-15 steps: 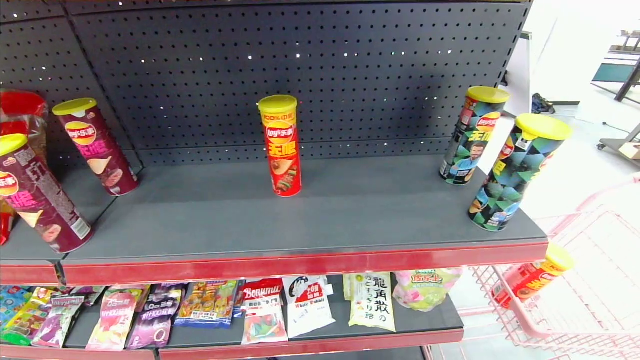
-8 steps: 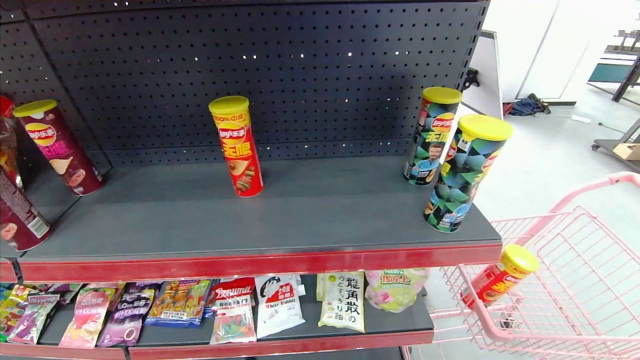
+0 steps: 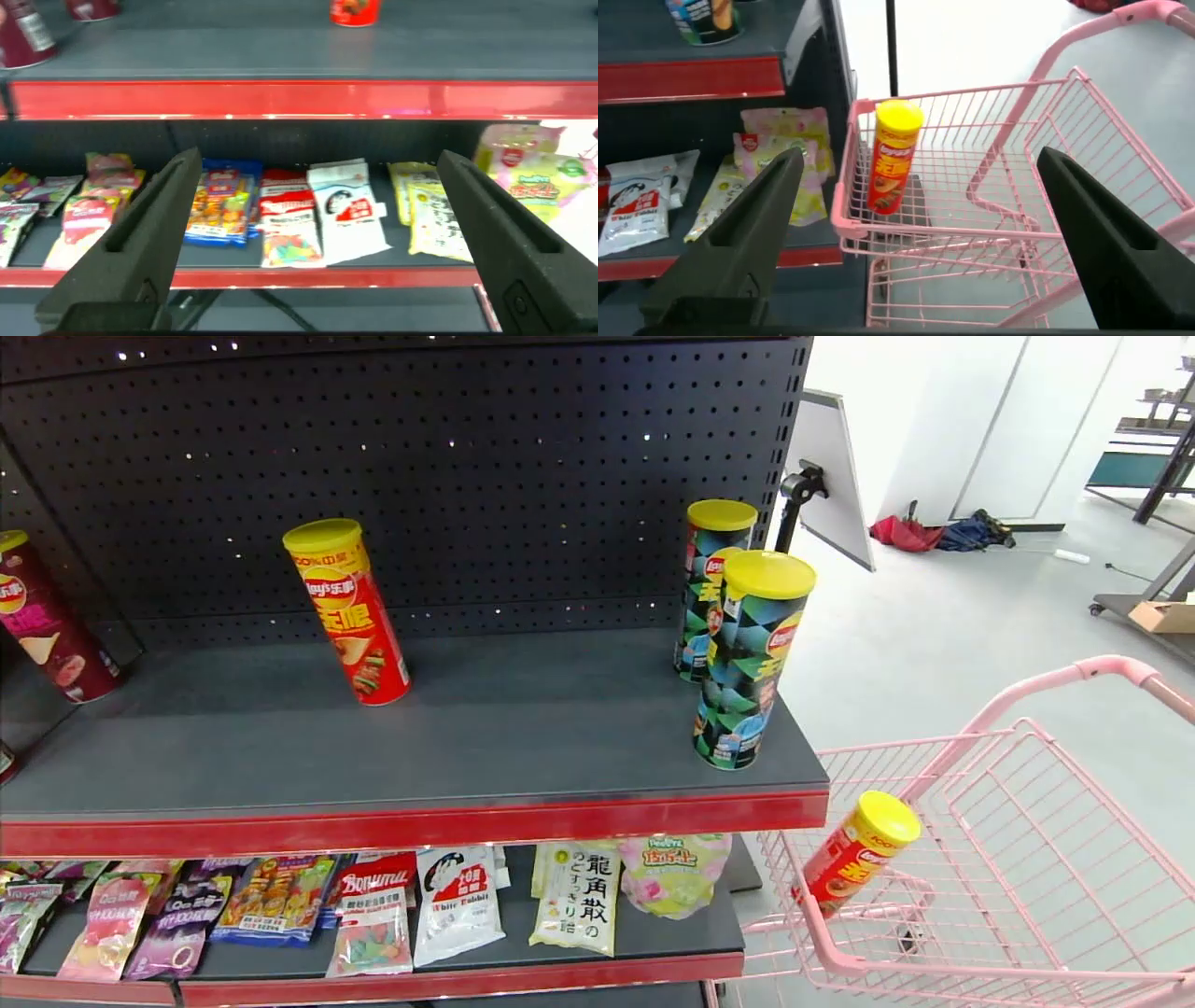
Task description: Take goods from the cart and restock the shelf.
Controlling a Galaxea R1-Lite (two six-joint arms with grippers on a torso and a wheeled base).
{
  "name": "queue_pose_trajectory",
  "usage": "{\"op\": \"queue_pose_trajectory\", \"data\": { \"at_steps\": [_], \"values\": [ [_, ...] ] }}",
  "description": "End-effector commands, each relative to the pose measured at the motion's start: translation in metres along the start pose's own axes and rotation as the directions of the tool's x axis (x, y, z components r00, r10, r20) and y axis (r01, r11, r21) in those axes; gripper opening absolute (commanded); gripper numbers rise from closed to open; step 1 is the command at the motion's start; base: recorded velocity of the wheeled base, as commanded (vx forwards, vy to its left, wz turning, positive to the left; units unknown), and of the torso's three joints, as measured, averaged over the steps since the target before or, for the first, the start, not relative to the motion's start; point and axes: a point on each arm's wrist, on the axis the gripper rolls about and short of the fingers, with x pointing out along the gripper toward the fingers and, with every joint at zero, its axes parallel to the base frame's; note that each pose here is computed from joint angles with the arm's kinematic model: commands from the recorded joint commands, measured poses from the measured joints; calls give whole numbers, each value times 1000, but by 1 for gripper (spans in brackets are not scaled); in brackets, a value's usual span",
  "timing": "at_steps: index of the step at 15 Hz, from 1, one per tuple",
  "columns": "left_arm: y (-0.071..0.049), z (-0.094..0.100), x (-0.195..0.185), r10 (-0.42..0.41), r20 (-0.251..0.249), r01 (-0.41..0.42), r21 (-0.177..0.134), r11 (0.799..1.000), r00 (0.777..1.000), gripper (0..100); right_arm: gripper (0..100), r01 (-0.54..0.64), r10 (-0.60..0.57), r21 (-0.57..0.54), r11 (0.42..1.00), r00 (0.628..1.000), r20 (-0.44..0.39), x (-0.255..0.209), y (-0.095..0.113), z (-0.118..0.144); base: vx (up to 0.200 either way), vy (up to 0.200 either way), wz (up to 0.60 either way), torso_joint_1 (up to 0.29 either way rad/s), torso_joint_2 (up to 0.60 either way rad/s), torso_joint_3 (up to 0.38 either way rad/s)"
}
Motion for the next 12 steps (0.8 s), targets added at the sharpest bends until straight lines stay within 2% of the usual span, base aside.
{"op": "queue_pose_trajectory", "data": {
  "at_steps": [1, 4, 11, 12],
  "values": [
    [0, 0, 0, 1, -1, -1, -1, 1000, 1000, 100, 100, -1, 1, -1, 1000, 1000, -2, 0, 0, 0, 0, 0, 0, 0, 0, 0],
    [0, 0, 0, 1, -1, -1, -1, 1000, 1000, 100, 100, -1, 1, -1, 1000, 1000, 0, 0, 0, 0, 0, 0, 0, 0, 0, 0],
    [0, 0, 0, 1, -1, -1, -1, 1000, 1000, 100, 100, -4, 4, -1, 1000, 1000, -2, 0, 0, 0, 0, 0, -600, 4, 6, 4],
    [0, 0, 0, 1, -1, -1, -1, 1000, 1000, 100, 100, -4, 4, -1, 1000, 1000, 0, 0, 0, 0, 0, 0, 0, 0, 0, 0]
  ]
}}
